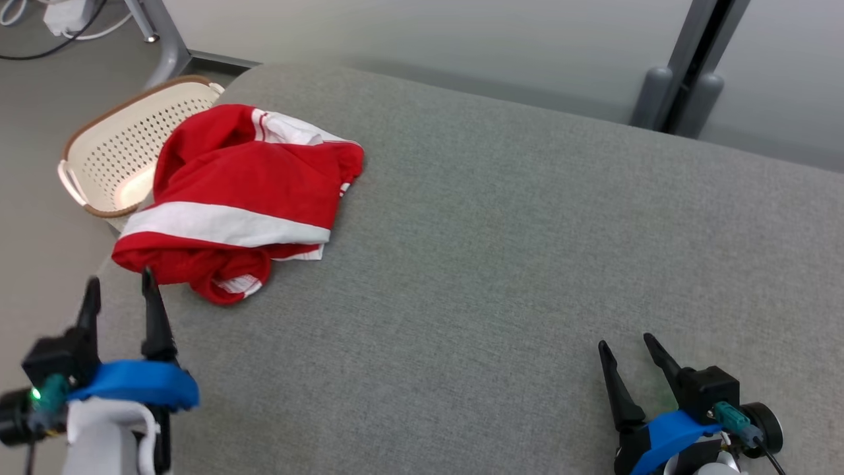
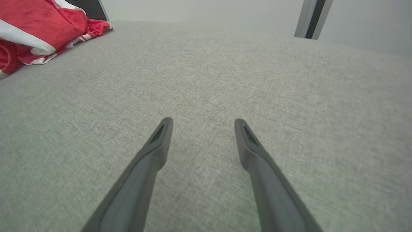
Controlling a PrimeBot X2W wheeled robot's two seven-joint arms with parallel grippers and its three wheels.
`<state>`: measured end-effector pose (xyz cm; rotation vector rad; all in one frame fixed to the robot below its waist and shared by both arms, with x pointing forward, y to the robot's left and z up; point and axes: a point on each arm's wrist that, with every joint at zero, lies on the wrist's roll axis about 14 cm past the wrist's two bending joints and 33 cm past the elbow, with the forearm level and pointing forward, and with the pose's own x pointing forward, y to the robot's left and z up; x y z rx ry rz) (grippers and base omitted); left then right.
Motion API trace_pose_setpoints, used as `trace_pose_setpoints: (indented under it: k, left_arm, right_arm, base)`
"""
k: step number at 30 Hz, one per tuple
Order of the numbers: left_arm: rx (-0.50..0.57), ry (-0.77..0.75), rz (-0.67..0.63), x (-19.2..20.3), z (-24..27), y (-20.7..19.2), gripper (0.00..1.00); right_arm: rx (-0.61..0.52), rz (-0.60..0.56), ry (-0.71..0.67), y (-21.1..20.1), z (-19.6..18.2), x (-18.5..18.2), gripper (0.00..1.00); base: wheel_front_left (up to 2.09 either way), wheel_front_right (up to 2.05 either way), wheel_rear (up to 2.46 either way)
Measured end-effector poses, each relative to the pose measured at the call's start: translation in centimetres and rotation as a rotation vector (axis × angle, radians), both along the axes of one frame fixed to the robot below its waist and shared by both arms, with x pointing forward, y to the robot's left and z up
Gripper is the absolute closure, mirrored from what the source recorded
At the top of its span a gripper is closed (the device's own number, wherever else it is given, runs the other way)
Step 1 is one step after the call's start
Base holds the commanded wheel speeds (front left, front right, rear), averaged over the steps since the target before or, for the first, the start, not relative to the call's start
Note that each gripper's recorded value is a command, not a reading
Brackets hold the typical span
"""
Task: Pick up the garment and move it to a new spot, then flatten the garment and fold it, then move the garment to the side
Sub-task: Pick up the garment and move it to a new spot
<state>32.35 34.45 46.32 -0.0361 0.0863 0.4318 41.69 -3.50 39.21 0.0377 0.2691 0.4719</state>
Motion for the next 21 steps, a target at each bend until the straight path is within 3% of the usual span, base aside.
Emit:
trace_pose_setpoints:
  k: [9,18,19,20,21]
  left_arm:
    - [0.078,0.052,-0.097,6.1,1.0,2.0,0.0]
    - [-0.059,0.35,-0.154,6.3,-5.9,0.8,0.0]
    - [-0.077,0.378,-0.162,6.1,-6.5,0.4,0.32]
    - [-0.09,0.389,-0.166,6.0,-6.9,0.0,0.78]
    - [-0.1,0.393,-0.168,6.0,-7.1,-0.2,1.0]
  right_arm:
    - [-0.004,-0.01,0.04,-0.4,-1.7,0.4,0.0]
    - [0.003,-0.022,0.056,-0.7,-2.2,0.7,0.0]
    - [0.005,-0.024,0.056,-0.8,-2.2,0.7,0.0]
    - [0.005,-0.024,0.056,-0.8,-2.1,0.7,0.0]
    - [0.005,-0.026,0.056,-0.9,-2.1,0.6,0.0]
  base:
    - [0.0,0.0,0.0]
    - [0.0,0.0,0.0]
    - [0.0,0.0,0.0]
    - [0.0,0.0,0.0]
    - [0.0,0.0,0.0]
